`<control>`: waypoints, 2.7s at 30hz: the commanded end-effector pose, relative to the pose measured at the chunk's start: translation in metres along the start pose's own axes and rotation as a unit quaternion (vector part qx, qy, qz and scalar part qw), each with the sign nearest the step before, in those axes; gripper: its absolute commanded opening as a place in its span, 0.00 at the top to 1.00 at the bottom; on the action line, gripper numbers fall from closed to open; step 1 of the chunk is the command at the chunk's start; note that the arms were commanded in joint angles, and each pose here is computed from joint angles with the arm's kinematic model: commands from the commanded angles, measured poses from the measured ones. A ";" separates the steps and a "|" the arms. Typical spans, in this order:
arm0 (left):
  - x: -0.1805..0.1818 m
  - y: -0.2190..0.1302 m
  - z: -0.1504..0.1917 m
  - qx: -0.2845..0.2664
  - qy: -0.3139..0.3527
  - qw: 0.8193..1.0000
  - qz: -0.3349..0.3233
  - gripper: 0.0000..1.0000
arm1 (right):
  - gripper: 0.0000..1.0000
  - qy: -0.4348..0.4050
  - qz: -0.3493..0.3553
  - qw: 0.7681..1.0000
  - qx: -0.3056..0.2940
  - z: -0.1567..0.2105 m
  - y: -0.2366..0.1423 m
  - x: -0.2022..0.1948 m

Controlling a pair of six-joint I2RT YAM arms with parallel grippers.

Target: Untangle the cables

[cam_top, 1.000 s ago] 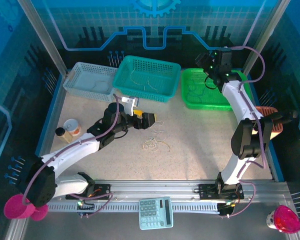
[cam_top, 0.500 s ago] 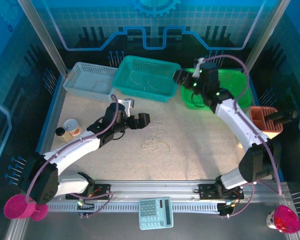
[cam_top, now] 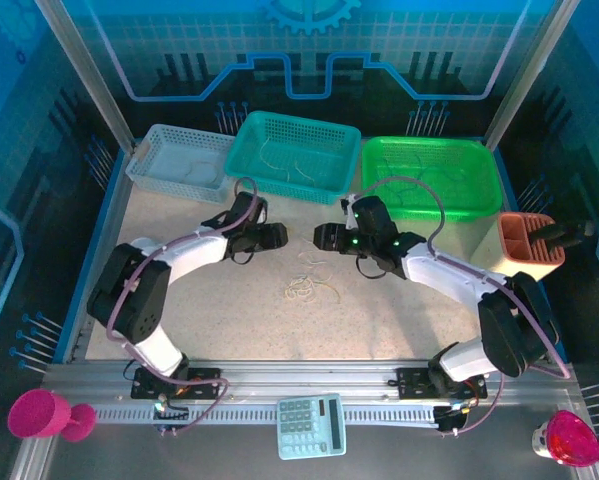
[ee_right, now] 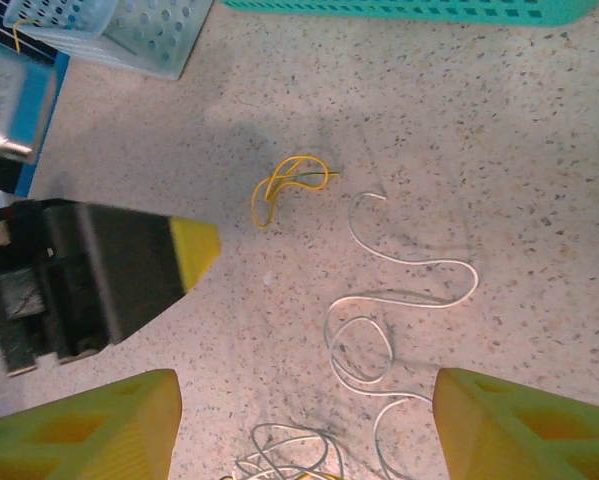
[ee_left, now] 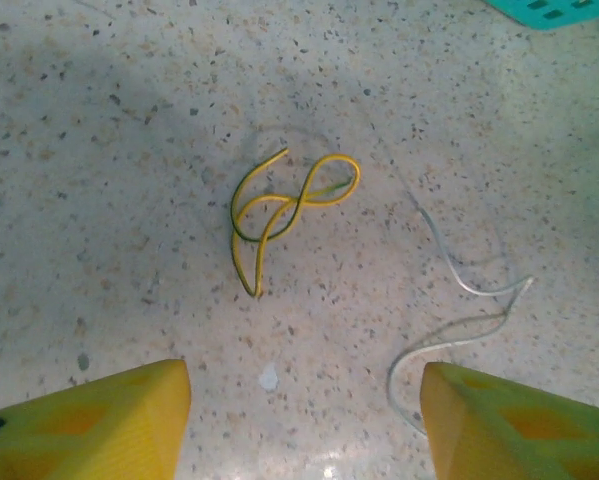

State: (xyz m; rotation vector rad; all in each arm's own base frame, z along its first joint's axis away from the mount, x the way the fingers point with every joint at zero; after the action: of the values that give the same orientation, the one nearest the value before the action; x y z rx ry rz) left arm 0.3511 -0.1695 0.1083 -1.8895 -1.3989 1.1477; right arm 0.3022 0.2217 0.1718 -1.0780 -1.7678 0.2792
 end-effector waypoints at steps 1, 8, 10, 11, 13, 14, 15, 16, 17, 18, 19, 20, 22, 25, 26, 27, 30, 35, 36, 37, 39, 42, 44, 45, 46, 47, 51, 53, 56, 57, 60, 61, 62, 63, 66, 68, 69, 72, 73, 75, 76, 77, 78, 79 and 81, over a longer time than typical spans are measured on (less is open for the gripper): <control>0.002 0.009 -0.008 0.008 0.023 1.000 -0.017 0.39 | 0.32 0.000 -0.023 1.000 -0.007 0.004 0.000 0.007; 0.004 0.032 -0.013 0.018 0.043 0.999 -0.027 0.44 | 0.32 0.002 -0.024 1.000 -0.002 0.010 0.001 0.004; 0.004 0.035 -0.014 0.020 0.048 0.998 -0.031 0.45 | 0.32 0.003 -0.025 1.000 0.000 0.012 0.001 0.004; 0.005 0.037 -0.015 0.021 0.049 0.998 -0.031 0.45 | 0.33 0.004 -0.025 1.000 0.000 0.012 0.001 0.003; 0.004 0.041 -0.015 0.024 0.050 0.998 -0.031 0.46 | 0.33 0.005 -0.025 1.000 0.000 0.012 0.001 0.003; 0.005 0.042 -0.015 0.025 0.050 0.998 -0.033 0.47 | 0.33 0.005 -0.025 1.000 0.000 0.013 0.002 0.002; 0.005 0.044 -0.014 0.027 0.050 0.998 -0.034 0.48 | 0.33 0.006 -0.025 1.000 0.000 0.013 0.002 0.002; 0.005 0.045 -0.015 0.026 0.051 0.998 -0.034 0.49 | 0.33 0.007 -0.025 1.000 0.001 0.014 0.002 0.001; 0.006 0.047 -0.014 0.028 0.052 0.998 -0.035 0.50 | 0.33 0.008 -0.025 1.000 0.002 0.014 0.003 0.001; 0.006 0.048 -0.015 0.029 0.053 0.998 -0.035 0.53 | 0.33 0.008 -0.025 1.000 0.002 0.014 0.003 0.001; 0.006 0.049 -0.015 0.029 0.054 0.997 -0.036 0.54 | 0.33 0.008 -0.025 1.000 0.001 0.014 0.002 0.001; 0.006 0.050 -0.015 0.030 0.056 0.997 -0.036 0.58 | 0.33 0.008 -0.026 1.000 0.001 0.014 0.002 0.002; 0.006 0.052 -0.014 0.030 0.059 0.997 -0.035 0.67 | 0.33 0.007 -0.026 1.000 0.002 0.014 0.002 0.002; 0.007 0.053 -0.014 0.031 0.063 0.997 -0.036 0.85 | 0.33 0.006 -0.028 1.000 0.002 0.013 0.002 0.003; 0.006 0.053 -0.014 0.031 0.065 0.997 -0.036 0.93 | 0.33 0.005 -0.029 1.000 0.003 0.013 0.001 0.004; 0.006 0.052 -0.015 0.030 0.067 0.997 -0.037 1.00 | 0.33 0.004 -0.030 1.000 0.003 0.012 0.002 0.005; 0.003 0.042 -0.019 0.022 0.072 0.997 -0.033 1.00 | 0.33 0.000 -0.035 0.999 0.004 0.011 0.001 0.007; -0.017 0.001 -0.030 -0.014 0.079 0.997 0.012 1.00 | 0.33 -0.017 -0.055 0.998 0.003 0.006 -0.003 0.015; -0.023 -0.009 -0.030 -0.022 0.082 0.996 0.027 1.00 | 0.33 -0.019 -0.061 0.998 0.001 0.004 -0.005 0.017; -0.027 -0.017 -0.030 -0.028 0.083 0.995 0.039 1.00 | 0.33 -0.021 -0.069 0.997 -0.001 0.002 -0.007 0.019; -0.039 -0.035 -0.028 -0.043 0.088 0.993 0.069 1.00 | 0.32 -0.021 -0.088 0.996 -0.006 -0.004 -0.011 0.024; -0.056 -0.055 -0.022 -0.056 0.099 0.988 0.103 1.00 | 0.32 -0.012 -0.123 0.992 -0.009 -0.014 -0.016 0.033; -0.066 -0.064 -0.018 -0.059 0.104 0.986 0.119 1.00 | 0.32 -0.010 -0.142 0.990 -0.009 -0.018 -0.019 0.040; -0.071 -0.068 -0.016 -0.061 0.106 0.985 0.125 1.00 | 0.32 -0.011 -0.153 0.988 -0.008 -0.019 -0.021 0.045; -0.074 -0.070 -0.013 -0.060 0.106 0.984 0.129 1.00 | 0.32 -0.009 -0.161 0.987 -0.008 -0.020 -0.022 0.048; -0.078 -0.073 -0.012 -0.061 0.107 0.983 0.136 1.00 | 0.33 -0.006 -0.166 0.986 -0.009 -0.021 -0.023 0.050; -0.086 -0.076 -0.006 -0.062 0.110 0.981 0.147 1.00 | 0.35 0.002 -0.175 0.984 -0.014 -0.022 -0.024 0.052; -0.090 -0.077 -0.005 -0.061 0.111 0.980 0.154 1.00 | 0.37 0.002 -0.177 0.984 -0.016 -0.023 -0.024 0.053; -0.096 -0.080 -0.004 -0.063 0.115 0.978 0.162 1.00 | 0.39 0.005 -0.170 0.985 -0.014 -0.024 -0.020 0.052; -0.098 -0.081 -0.004 -0.064 0.117 0.977 0.165 1.00 | 0.40 0.006 -0.167 0.986 -0.015 -0.025 -0.019 0.051; -0.103 -0.086 -0.003 -0.066 0.122 0.975 0.173 1.00 | 0.43 0.012 -0.157 0.987 -0.017 -0.026 -0.014 0.046; -0.104 -0.086 -0.003 -0.066 0.122 0.975 0.176 1.00 | 0.44 0.015 -0.155 0.988 -0.019 -0.026 -0.012 0.045; -0.105 -0.088 -0.003 -0.068 0.123 0.974 0.179 1.00 | 0.47 0.018 -0.153 0.988 -0.021 -0.028 -0.010 0.043; -0.107 -0.089 -0.002 -0.068 0.124 0.973 0.182 1.00 | 0.51 0.020 -0.152 0.988 -0.023 -0.029 -0.008 0.041; -0.108 -0.090 0.000 -0.067 0.126 0.972 0.186 1.00 | 0.71 0.029 -0.146 0.988 -0.028 -0.033 -0.004 0.036; -0.107 -0.089 0.002 -0.066 0.125 0.972 0.185 1.00 | 0.88 0.037 -0.151 0.987 -0.037 -0.040 -0.005 0.034; -0.106 -0.089 0.003 -0.066 0.123 0.973 0.184 1.00 | 0.98 0.041 -0.157 0.986 -0.044 -0.044 -0.007 0.033; -0.100 -0.086 0.005 -0.070 0.119 0.976 0.171 0.99 | 1.00 0.053 -0.153 0.985 -0.054 -0.048 -0.011 0.024; -0.098 -0.085 0.005 -0.072 0.116 0.977 0.165 0.96 | 1.00 0.055 -0.149 0.986 -0.059 -0.049 -0.013 0.020; -0.092 -0.084 0.006 -0.077 0.112 0.979 0.151 0.93 | 1.00 0.064 -0.135 0.986 -0.073 -0.052 -0.020 0.010; -0.090 -0.083 0.006 -0.078 0.109 0.980 0.144 0.93 | 1.00 0.066 -0.132 0.986 -0.077 -0.052 -0.023 0.007; -0.087 -0.083 0.006 -0.081 0.106 0.981 0.138 0.94 | 1.00 0.068 -0.130 0.986 -0.081 -0.053 -0.027 0.004; -0.085 -0.082 0.006 -0.083 0.104 0.982 0.135 0.95 | 1.00 0.070 -0.126 0.986 -0.085 -0.054 -0.030 0.002; -0.083 -0.082 0.005 -0.086 0.102 0.982 0.130 0.96 | 1.00 0.069 -0.123 0.986 -0.091 -0.055 -0.033 0.000; -0.079 -0.081 0.006 -0.087 0.097 0.984 0.120 0.99 | 1.00 0.073 -0.105 0.987 -0.098 -0.054 -0.038 -0.006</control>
State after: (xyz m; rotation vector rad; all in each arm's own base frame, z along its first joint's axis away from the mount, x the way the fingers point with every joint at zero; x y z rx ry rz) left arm 0.3030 -0.2336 0.2059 -2.3642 -1.1444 0.9264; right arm 0.3170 0.2082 0.2055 -0.8617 -1.7952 -0.0116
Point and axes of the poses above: each hand's point on the last joint's axis, 136 mm out from that joint toward the fingers, its own y axis out along the fingers, its own x axis along the line the jaws close on, z = x × y, the point moved 5 cm from there along -y, back along the fingers, and after that the axes turned 9 degrees about y, right-handed, at the moved point
